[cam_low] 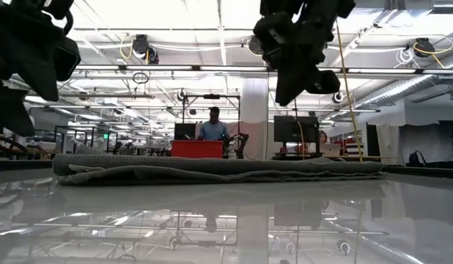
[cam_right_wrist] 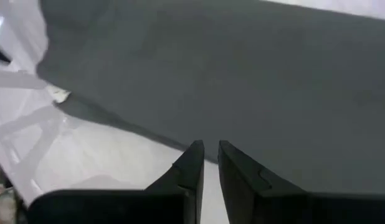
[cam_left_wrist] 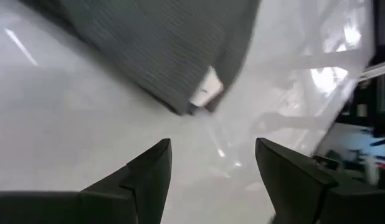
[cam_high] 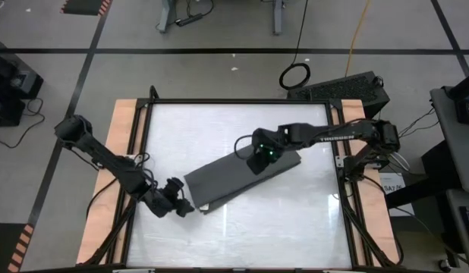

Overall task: Roll towel into tight, uniform cylinder
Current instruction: Roll the gray towel

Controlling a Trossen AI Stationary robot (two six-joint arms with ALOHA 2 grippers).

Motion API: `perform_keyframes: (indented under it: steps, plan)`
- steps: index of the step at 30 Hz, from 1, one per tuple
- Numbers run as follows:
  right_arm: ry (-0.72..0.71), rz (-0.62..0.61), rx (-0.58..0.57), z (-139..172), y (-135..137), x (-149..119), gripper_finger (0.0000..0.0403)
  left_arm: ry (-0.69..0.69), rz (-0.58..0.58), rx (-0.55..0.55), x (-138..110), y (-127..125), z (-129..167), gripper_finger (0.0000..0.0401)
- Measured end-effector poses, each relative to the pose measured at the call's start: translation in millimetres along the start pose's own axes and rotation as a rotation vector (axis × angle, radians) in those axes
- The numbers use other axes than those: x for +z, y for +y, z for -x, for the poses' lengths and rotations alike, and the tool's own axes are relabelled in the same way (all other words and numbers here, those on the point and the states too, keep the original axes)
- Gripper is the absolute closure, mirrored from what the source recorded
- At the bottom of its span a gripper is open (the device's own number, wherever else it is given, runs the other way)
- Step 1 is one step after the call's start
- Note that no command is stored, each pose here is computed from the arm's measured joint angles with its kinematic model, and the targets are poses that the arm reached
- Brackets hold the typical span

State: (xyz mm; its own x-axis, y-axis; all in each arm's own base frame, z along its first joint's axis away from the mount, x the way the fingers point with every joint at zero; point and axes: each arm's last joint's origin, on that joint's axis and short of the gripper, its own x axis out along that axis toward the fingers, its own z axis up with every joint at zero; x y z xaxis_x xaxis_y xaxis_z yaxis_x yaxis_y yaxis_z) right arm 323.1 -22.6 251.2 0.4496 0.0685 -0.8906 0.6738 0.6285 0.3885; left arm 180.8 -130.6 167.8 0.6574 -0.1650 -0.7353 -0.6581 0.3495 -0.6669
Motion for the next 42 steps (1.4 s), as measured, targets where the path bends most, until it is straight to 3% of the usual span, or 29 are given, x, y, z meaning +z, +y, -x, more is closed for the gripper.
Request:
perform_keyframes:
  steps: [6,13,16,21,25,27,36,42]
  plan:
    - [-0.018,0.013,0.005,0.9,-4.9,7.1,0.0362,-0.022,0.107,0.076,-5.0,8.2,-20.1,0.0166]
    - [-0.024,0.043,0.010,0.9,-4.2,7.5,0.0362,-0.122,0.137,0.060,-2.6,8.7,-23.6,0.0184]
    - [-0.031,0.053,0.035,0.7,-0.4,6.9,0.0362,-0.124,0.117,0.063,-2.3,8.9,-23.6,0.0218]
    - [-0.081,0.096,0.191,0.6,25.0,0.6,0.0362,-0.134,0.095,0.077,3.8,9.1,-28.4,0.0299]
    - [-0.118,0.073,0.219,-7.6,41.0,-7.8,0.0362,-0.129,0.109,0.057,7.6,7.0,-37.2,0.0374]
    - [-0.109,0.058,0.238,-14.7,47.9,-12.5,0.0362,-0.124,0.113,0.022,8.6,3.6,-40.1,0.0393]
    - [-0.025,0.064,0.312,-43.3,81.2,-50.7,0.0362,-0.101,0.149,-0.105,10.6,-10.8,-27.3,0.0398]
    - [-0.099,0.127,0.404,-64.8,109.5,-76.1,0.0364,-0.148,0.162,-0.163,14.7,-16.8,-17.5,0.0398]
